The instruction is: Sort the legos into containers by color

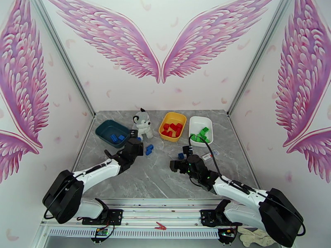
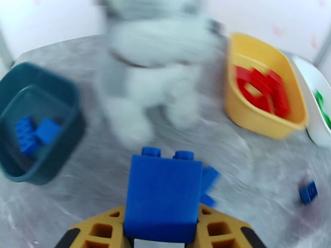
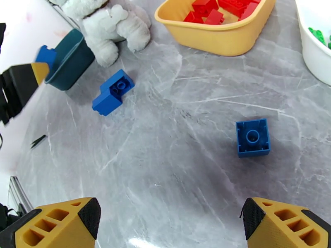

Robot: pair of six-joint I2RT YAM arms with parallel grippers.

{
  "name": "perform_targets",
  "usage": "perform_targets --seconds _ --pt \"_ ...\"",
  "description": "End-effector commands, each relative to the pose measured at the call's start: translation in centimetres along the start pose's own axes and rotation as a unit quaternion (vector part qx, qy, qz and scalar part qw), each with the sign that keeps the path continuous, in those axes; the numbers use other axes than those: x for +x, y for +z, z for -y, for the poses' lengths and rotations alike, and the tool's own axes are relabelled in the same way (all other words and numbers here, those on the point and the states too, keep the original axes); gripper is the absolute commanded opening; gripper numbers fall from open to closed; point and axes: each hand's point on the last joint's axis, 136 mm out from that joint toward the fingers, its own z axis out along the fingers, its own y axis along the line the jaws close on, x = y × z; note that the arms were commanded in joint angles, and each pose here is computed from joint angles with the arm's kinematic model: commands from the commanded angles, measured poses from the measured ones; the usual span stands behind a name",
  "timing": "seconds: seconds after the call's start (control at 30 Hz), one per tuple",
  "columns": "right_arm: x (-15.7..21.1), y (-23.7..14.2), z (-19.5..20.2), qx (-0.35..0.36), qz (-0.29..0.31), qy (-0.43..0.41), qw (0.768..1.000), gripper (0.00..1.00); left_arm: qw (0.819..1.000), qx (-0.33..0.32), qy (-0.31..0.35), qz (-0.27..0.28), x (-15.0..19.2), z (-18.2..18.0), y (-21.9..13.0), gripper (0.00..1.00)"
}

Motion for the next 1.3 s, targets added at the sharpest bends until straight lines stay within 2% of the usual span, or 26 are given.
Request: perform_targets --seconds 0.0,0.13,0.27,0.37,0.47,0.6,0.83,0.93,1.13,1.27 --pt "0.1 0.3 -0.5 -0.013 -0.002 0.008 1.000 0.97 0.997 -0.053 -0.054 0.000 -0.8 -4.7 0.2 0.29" --pt "0.2 0.8 -0.7 -0.015 -0.009 0.008 1.000 0.96 0.992 -0.084 -0.097 -0.011 -2.4 -8.8 1.9 0.29" --pt "0.3 1.3 -0.8 -0.013 -0.016 0.007 1.000 0.95 0.988 -0.100 -0.114 -0.021 -4.4 -10.7 4.0 0.32" --pt "0.0 1.5 -0.5 0.000 -0.014 0.003 1.000 0.95 0.988 -0.104 -0.112 -0.028 -5.4 -10.6 5.3 0.46" --pt "-0.1 1.6 0.0 0.016 -0.013 -0.002 1.000 0.95 0.990 -0.097 -0.102 -0.025 -5.7 -9.4 5.1 0.66" --pt "-0.4 1.6 0.5 0.031 -0.009 -0.004 0.999 0.96 0.993 -0.090 -0.074 -0.015 -4.8 -7.4 3.6 0.72" --pt "-0.7 1.4 1.6 0.056 -0.005 0.004 0.998 0.96 0.999 -0.029 -0.027 -0.017 -1.1 -2.5 0.5 0.74" --pt "-1.0 1.2 2.7 0.080 0.003 0.015 0.997 0.94 0.999 0.022 0.009 -0.025 0.8 0.7 -0.7 0.75" --pt "-1.9 0.3 5.4 0.137 0.028 0.055 0.989 0.89 0.993 0.100 0.038 -0.056 4.1 7.7 -2.0 0.73" --pt "-2.1 -0.4 7.0 0.162 0.040 0.084 0.982 0.89 0.983 0.156 0.067 -0.072 6.4 13.6 -2.0 0.78"
